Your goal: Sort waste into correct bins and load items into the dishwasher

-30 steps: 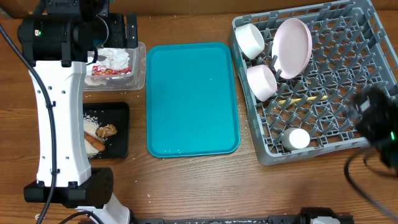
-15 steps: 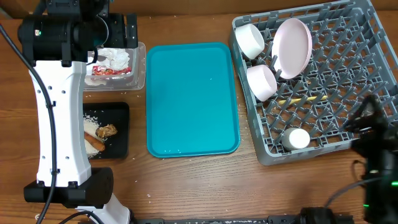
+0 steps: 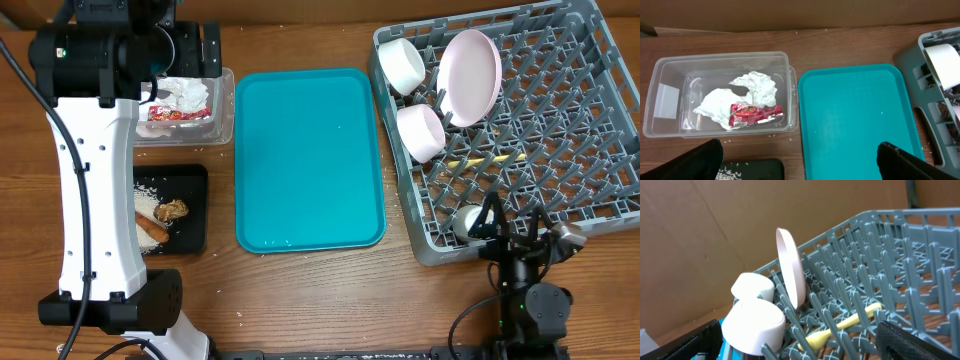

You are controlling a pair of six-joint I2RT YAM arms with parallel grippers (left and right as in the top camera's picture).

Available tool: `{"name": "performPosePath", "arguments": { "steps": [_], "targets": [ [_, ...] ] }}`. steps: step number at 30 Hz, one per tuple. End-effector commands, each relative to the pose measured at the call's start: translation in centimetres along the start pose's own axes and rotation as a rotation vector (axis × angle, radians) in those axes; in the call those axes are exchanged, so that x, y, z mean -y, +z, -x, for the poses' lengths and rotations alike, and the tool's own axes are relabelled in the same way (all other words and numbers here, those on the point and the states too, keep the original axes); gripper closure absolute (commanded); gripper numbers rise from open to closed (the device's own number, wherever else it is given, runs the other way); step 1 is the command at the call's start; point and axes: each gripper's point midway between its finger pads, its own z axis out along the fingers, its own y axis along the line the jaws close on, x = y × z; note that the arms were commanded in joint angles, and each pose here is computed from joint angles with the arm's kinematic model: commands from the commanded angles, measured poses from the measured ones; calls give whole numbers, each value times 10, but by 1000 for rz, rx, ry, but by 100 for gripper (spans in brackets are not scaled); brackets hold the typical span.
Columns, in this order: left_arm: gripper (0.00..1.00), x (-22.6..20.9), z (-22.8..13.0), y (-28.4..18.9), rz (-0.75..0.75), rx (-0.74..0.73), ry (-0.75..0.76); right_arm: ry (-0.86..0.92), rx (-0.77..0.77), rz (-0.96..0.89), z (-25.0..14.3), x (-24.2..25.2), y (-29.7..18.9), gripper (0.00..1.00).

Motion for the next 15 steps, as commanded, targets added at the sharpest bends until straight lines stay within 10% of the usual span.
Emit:
{"name": "performPosePath", "arguments": {
  "steps": [1, 15],
  "targets": [
    [0, -1, 0, 1, 6, 0, -3, -31, 8, 48, -5, -7, 0, 0],
    [0, -1, 0, 1, 6, 0, -3, -22, 1, 63, -6, -9, 0, 0]
  ]
}}
